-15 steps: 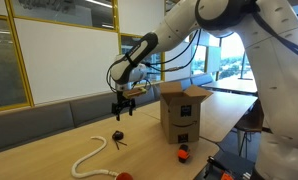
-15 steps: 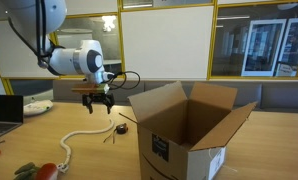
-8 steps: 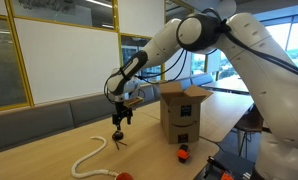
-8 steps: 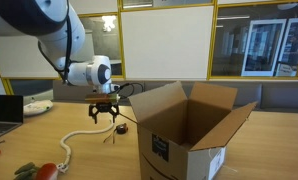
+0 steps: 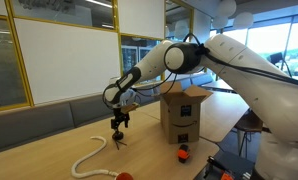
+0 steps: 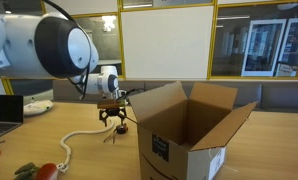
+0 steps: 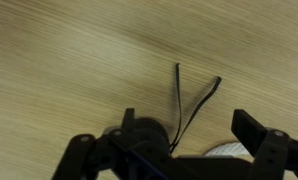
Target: Move the box to the right, place the objects on the table inside the box
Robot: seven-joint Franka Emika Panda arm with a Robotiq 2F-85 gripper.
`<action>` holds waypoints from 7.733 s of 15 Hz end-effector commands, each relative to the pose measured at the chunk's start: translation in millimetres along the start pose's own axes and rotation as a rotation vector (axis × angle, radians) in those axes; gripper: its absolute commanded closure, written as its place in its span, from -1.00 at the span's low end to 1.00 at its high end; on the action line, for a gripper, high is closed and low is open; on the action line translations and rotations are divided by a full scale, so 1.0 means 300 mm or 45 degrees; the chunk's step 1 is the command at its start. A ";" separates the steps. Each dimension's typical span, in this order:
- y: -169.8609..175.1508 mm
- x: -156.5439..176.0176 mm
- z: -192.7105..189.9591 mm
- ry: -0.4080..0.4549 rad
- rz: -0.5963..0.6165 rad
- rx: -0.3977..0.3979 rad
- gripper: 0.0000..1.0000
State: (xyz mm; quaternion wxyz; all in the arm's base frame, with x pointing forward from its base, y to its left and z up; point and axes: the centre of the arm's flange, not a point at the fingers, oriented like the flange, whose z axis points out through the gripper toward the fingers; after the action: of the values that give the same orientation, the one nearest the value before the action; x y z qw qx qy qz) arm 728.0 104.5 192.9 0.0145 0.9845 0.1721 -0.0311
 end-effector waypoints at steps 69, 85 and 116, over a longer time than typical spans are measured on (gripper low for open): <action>0.260 -0.698 -1.158 0.439 1.172 -0.302 -0.11; 0.478 -1.110 -0.937 0.461 1.396 -0.346 -0.11; 0.342 -1.018 -0.793 0.671 1.463 -0.432 -1.00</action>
State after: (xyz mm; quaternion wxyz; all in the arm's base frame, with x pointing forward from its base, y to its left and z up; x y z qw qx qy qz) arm 523.5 -128.4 429.6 0.1270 0.8892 -0.3800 0.2210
